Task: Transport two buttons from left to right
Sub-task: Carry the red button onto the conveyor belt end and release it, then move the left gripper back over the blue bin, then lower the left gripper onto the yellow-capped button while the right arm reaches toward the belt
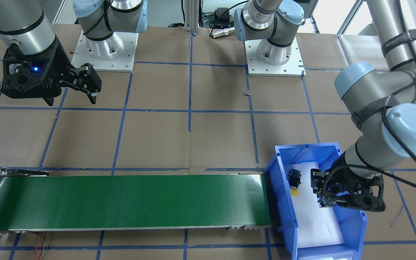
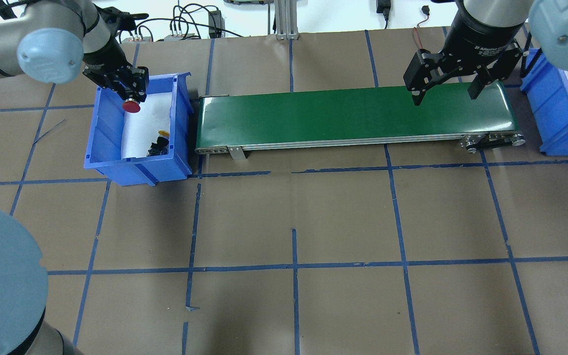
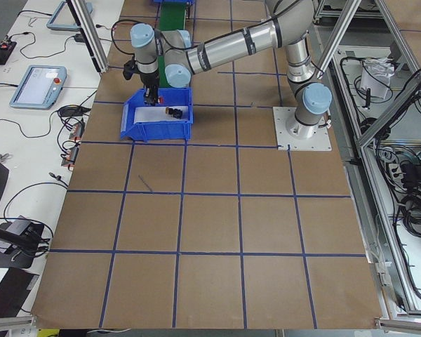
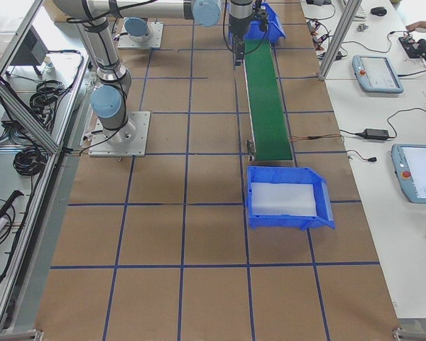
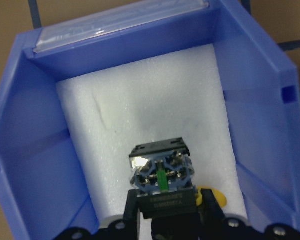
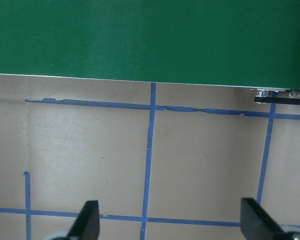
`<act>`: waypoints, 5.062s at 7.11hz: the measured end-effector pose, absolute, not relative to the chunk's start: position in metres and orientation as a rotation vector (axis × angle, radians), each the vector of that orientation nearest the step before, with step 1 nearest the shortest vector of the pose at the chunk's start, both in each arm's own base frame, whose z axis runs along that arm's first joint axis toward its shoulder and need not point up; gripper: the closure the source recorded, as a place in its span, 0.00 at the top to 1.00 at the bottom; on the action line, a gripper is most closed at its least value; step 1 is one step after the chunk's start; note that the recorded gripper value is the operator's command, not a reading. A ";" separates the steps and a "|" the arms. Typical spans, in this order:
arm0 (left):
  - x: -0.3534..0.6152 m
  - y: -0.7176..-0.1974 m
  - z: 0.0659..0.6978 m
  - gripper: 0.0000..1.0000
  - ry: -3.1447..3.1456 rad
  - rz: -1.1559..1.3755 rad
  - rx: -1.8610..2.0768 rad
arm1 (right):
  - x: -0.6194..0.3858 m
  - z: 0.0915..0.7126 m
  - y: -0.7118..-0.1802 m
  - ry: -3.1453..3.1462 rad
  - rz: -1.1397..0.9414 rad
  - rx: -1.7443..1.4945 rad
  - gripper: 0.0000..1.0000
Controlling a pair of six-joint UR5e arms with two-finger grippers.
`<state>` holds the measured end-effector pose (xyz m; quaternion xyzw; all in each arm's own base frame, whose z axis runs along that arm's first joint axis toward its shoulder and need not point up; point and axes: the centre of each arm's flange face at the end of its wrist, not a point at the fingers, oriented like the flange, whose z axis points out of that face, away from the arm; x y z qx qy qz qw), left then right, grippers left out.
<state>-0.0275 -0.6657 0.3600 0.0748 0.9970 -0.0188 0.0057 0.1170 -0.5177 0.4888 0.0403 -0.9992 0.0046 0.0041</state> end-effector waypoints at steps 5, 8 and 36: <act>-0.189 -0.631 0.387 0.19 3.143 -0.107 -0.010 | 0.117 0.488 -0.518 -3.131 0.013 0.126 1.00; -0.260 -0.642 0.322 0.23 3.152 -0.122 0.000 | 0.117 0.488 -0.518 -3.131 0.013 0.125 1.00; -0.020 -0.623 0.238 0.65 3.147 0.130 0.457 | 0.120 0.497 -0.513 -3.140 0.042 0.121 1.00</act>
